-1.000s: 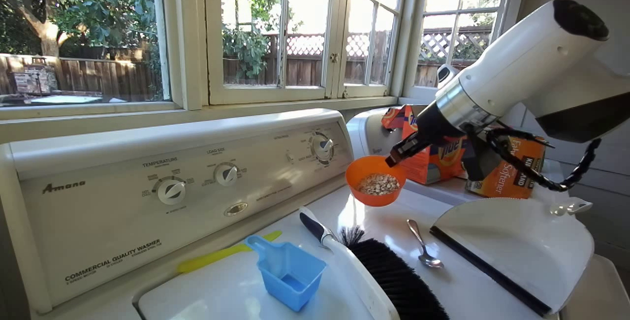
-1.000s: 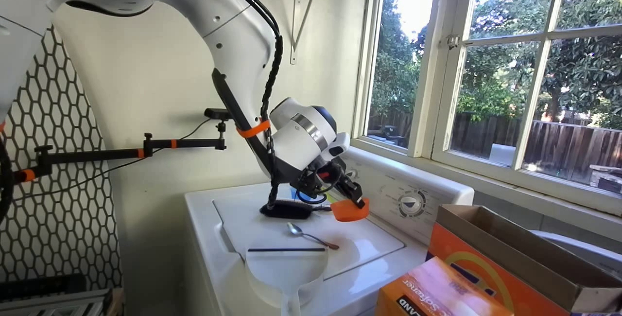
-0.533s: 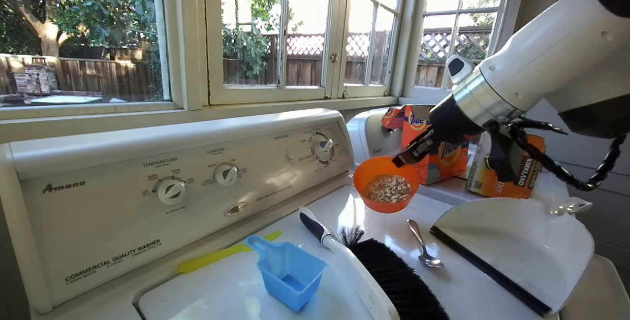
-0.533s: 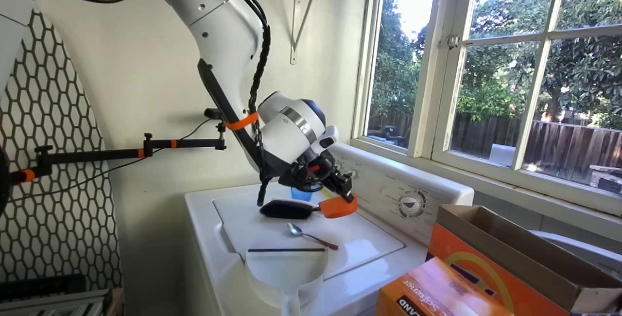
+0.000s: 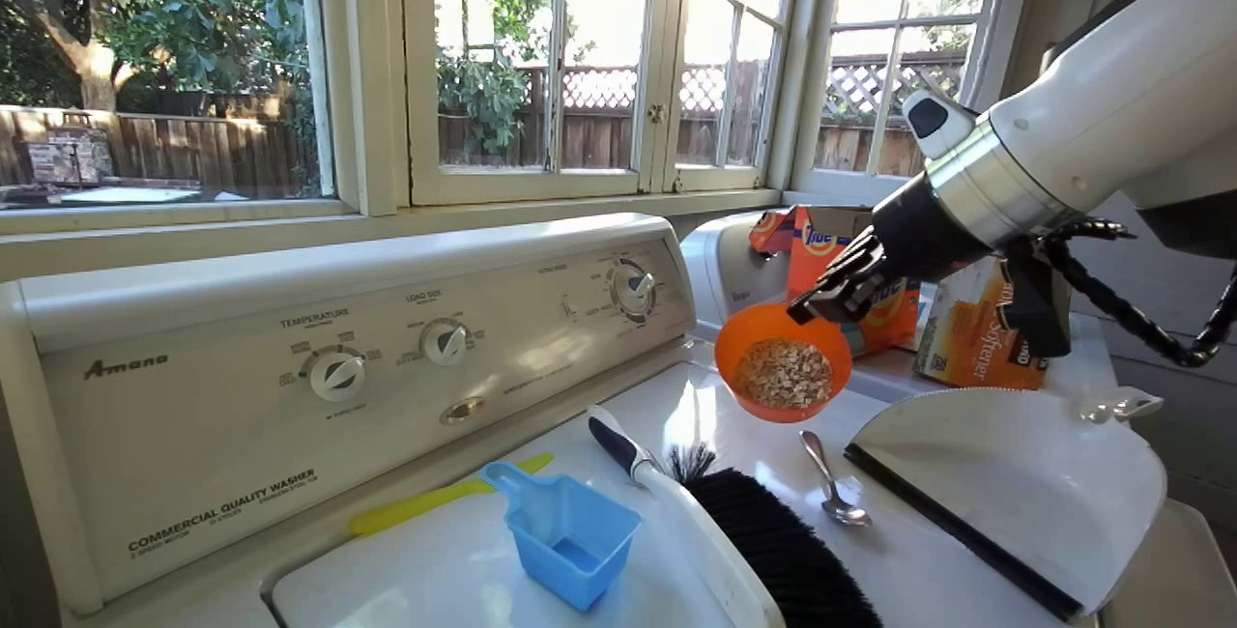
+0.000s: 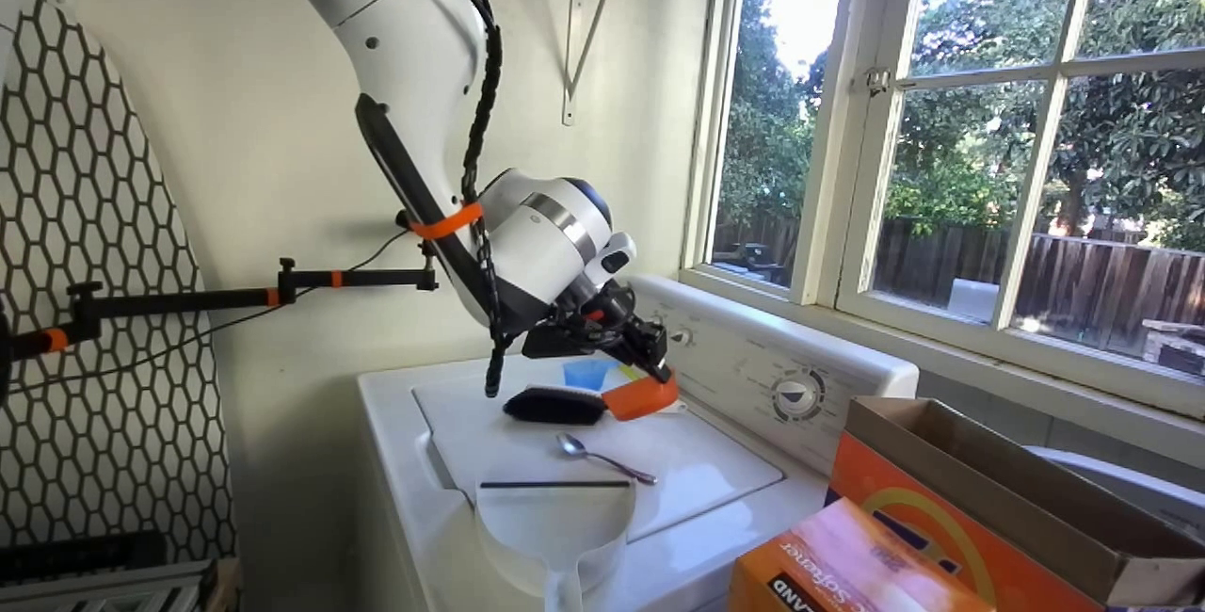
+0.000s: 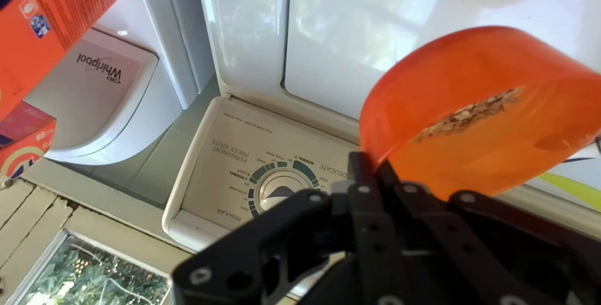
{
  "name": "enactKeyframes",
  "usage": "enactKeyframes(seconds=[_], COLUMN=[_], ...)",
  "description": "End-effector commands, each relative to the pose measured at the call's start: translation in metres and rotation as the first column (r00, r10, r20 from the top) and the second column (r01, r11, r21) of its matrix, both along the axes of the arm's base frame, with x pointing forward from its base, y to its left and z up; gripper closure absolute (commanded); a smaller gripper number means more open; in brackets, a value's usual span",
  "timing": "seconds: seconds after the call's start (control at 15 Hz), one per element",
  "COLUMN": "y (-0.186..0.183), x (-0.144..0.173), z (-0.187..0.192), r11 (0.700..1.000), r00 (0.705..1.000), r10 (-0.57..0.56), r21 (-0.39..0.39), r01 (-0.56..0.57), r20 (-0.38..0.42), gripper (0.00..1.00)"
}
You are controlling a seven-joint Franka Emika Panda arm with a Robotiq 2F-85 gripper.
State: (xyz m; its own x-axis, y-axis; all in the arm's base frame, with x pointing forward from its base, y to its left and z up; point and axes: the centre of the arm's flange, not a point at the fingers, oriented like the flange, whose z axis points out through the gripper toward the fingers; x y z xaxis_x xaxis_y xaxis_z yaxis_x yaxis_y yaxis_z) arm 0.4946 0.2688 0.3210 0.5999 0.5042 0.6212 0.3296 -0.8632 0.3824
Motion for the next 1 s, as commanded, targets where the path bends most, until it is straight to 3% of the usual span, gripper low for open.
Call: enactKeyframes(seconds=[0.0,0.4,0.93], y=[-0.005,-0.004,0.002], x=[-0.023,-0.035,-0.055], z=[0.003,0.003,0.003], r11=[0.997,0.987,0.976], r00=[0.999,0.996,0.988], r10=[0.024,0.051,0.127], r21=[-0.077,-0.153,-0.190], r01=[-0.022,-0.038,-0.109], r20=[0.034,0.078,0.086], gripper=[0.99,0.99,0.99])
